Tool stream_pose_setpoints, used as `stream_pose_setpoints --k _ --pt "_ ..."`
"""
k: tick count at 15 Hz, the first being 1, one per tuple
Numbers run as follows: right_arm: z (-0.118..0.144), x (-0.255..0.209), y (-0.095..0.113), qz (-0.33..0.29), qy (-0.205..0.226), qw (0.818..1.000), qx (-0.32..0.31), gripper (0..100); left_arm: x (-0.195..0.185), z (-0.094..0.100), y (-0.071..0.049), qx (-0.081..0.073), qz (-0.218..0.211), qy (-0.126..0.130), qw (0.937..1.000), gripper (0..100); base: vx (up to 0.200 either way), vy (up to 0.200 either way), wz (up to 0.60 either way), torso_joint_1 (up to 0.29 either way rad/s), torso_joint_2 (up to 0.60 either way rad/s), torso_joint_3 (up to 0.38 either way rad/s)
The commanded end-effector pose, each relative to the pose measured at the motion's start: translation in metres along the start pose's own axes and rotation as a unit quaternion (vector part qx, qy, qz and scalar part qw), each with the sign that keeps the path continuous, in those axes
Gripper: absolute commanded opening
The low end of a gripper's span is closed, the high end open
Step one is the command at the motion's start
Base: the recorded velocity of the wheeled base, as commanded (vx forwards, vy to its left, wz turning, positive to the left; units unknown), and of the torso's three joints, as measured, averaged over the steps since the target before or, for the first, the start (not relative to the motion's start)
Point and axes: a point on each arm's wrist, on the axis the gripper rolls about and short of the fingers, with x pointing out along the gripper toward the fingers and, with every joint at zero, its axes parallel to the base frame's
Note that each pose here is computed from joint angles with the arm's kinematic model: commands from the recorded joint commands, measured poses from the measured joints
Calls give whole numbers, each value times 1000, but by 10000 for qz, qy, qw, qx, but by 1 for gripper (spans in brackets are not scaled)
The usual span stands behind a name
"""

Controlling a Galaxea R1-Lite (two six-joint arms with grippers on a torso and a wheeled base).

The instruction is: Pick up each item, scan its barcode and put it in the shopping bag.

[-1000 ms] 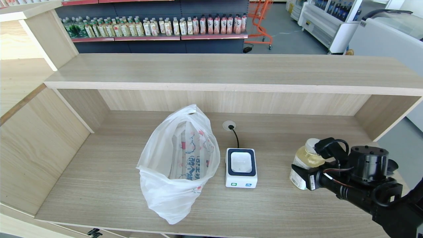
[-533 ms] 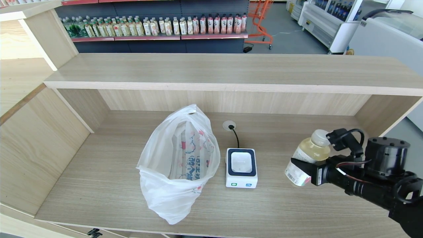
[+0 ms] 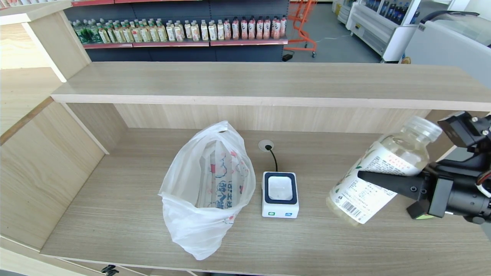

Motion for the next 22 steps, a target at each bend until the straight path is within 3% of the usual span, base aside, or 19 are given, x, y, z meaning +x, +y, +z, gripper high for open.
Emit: stream_pose_setpoints --k 1,5,12,22 --pt "14 -8 31 436 -145 9987 -203 0 0 0 0 1 4 -1 10000 100 0 0 0 0 0 0" --pt "7 -8 47 754 139 9970 -73 0 0 0 0 2 4 7 10000 100 0 0 0 0 0 0" --pt "13 -7 55 877 193 9952 391 0 0 0 0 2 4 7 10000 100 0 0 0 0 0 0" --pt "10 0 56 1002 297 9940 319 0 0 0 0 2 4 7 10000 100 0 0 0 0 0 0"
